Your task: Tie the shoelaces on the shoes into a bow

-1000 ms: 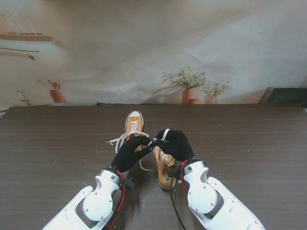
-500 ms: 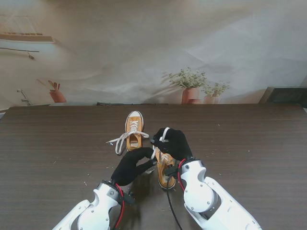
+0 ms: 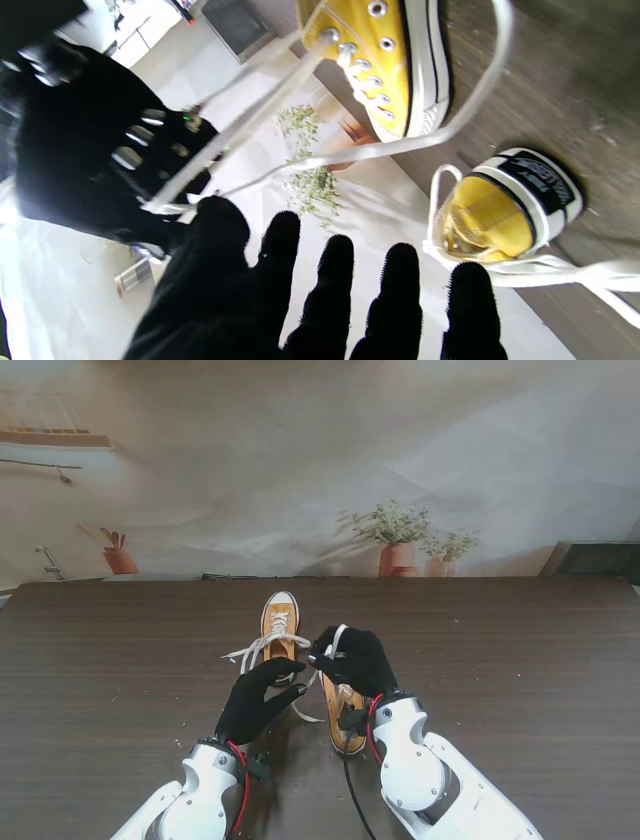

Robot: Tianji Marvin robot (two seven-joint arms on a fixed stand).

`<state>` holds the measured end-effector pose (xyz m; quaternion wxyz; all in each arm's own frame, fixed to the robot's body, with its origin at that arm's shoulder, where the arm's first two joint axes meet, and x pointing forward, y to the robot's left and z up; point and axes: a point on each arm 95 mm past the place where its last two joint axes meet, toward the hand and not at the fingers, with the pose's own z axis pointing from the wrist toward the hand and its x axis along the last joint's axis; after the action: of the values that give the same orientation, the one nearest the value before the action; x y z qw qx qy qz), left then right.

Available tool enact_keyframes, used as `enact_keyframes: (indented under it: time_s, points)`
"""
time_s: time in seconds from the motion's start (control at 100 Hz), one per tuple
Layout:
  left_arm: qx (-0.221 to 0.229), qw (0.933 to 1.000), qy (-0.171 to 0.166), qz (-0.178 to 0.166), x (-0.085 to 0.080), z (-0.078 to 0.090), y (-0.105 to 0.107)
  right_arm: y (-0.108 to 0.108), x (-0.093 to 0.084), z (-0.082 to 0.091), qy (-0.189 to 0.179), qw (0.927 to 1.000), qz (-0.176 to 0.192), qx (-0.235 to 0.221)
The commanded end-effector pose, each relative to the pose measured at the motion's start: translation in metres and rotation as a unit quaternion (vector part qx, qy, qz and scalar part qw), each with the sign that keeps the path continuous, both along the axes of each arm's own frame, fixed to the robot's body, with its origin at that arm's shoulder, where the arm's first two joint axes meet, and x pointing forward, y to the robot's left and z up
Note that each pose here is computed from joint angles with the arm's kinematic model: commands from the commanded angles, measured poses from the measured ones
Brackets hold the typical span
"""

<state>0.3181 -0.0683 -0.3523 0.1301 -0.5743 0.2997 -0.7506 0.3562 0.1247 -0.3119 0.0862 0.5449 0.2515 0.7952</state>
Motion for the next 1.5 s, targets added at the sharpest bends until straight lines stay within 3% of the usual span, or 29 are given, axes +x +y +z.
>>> enact_keyframes:
  time_s: [0.0, 0.09, 0.31, 0.51, 0.64, 0.75, 0.85, 1.04, 1.49]
  points:
    - [-0.012, 0.9998, 0.015, 0.001, 0.006, -0.002, 0.005, 0.002, -0.003, 0.004, -0.003, 0.9999, 0.012, 0.004]
    - [-0.041, 0.999, 0.017, 0.009, 0.011, -0.003, 0.009, 0.002, -0.004, 0.006, -0.01, 0.9998, 0.014, 0.005]
    - [-0.108, 0.9933, -0.018, 0.04, 0.018, 0.004, 0.013, 0.002, -0.004, 0.007, -0.025, 0.9991, 0.03, 0.016]
    - [-0.062, 0.9957, -0.035, 0.059, 0.041, 0.014, 0.022, 0.0, -0.008, 0.008, -0.037, 0.9976, 0.052, 0.027]
    - [-0.021, 0.997, -0.056, 0.049, 0.062, 0.014, 0.019, 0.0, -0.01, 0.01, -0.04, 0.9967, 0.064, 0.031]
    - [-0.017, 0.9981, -0.052, 0.026, 0.071, 0.009, 0.007, 0.001, -0.013, 0.012, -0.045, 0.996, 0.07, 0.031]
    - [-0.015, 0.9991, -0.039, 0.006, 0.072, 0.002, -0.005, 0.001, -0.016, 0.013, -0.047, 0.9956, 0.074, 0.032]
    - [-0.018, 0.9993, -0.031, 0.006, 0.072, -0.009, -0.021, 0.001, -0.019, 0.013, -0.048, 0.9952, 0.078, 0.033]
    - [-0.009, 0.9996, -0.017, -0.019, 0.06, -0.026, -0.021, 0.003, -0.02, 0.011, -0.04, 0.9952, 0.08, 0.039]
